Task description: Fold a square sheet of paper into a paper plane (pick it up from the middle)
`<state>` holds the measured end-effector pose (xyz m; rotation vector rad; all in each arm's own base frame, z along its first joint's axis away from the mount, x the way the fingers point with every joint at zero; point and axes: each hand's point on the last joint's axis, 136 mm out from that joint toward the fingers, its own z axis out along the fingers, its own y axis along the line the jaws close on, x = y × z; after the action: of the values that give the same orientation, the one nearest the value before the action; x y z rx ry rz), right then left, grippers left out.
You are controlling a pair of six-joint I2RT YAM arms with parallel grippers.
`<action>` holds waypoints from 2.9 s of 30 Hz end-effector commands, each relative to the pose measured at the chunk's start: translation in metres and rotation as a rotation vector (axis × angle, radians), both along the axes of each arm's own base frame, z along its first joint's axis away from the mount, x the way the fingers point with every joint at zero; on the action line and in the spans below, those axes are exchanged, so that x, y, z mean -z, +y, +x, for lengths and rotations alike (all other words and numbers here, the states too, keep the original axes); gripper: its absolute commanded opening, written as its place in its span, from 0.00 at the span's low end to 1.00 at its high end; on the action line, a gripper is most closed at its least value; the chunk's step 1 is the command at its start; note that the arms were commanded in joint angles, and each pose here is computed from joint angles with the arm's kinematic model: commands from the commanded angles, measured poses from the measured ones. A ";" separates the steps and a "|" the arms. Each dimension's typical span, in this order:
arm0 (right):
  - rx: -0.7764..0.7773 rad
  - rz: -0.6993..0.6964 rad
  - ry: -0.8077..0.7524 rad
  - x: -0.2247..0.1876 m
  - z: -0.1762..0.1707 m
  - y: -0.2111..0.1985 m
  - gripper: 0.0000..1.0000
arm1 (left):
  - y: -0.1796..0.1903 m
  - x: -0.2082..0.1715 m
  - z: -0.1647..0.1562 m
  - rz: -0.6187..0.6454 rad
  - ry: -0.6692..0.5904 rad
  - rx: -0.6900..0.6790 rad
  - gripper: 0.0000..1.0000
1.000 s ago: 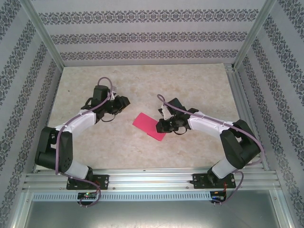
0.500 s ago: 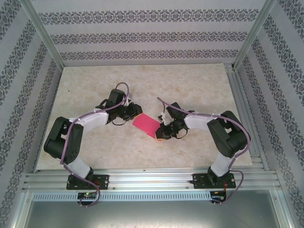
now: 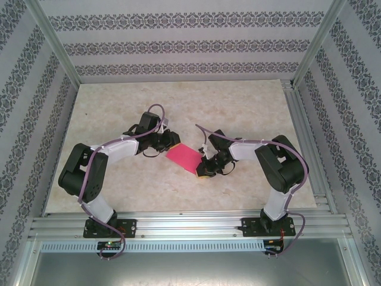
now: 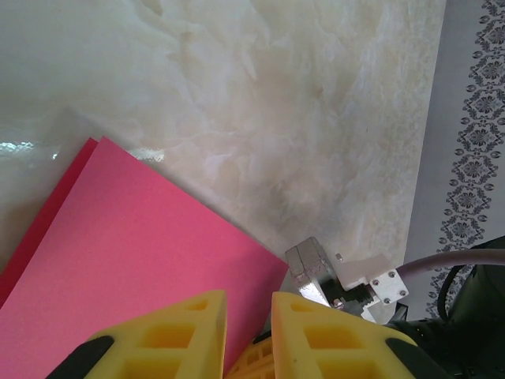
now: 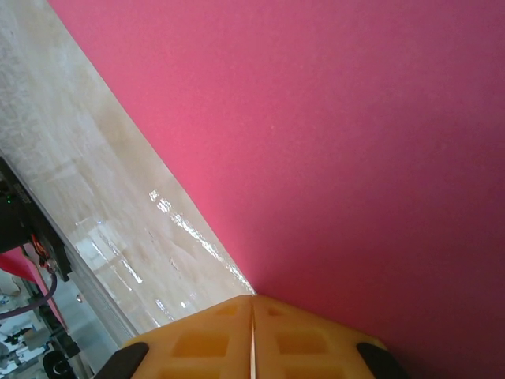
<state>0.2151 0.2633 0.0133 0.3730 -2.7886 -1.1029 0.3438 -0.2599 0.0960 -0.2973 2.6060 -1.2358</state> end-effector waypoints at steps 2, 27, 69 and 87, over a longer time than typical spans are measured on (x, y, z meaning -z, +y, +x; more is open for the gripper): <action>-0.007 0.005 -0.069 -0.027 0.008 0.000 0.10 | -0.008 -0.011 0.004 0.001 -0.043 0.028 0.24; 0.210 0.086 -0.013 -0.008 0.014 0.024 0.11 | -0.008 -0.013 -0.010 0.046 -0.041 0.029 0.28; 0.158 -0.197 -0.296 -0.027 0.090 -0.054 0.44 | -0.022 0.054 0.000 0.130 0.048 -0.004 0.54; 0.026 -0.136 -0.289 -0.021 0.113 -0.028 0.48 | -0.020 0.048 0.003 0.133 0.040 -0.020 0.29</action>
<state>0.3334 0.2255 0.0360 0.4284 -3.1546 -0.9034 0.3500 -0.2760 0.0571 -0.3193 2.6886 -1.0359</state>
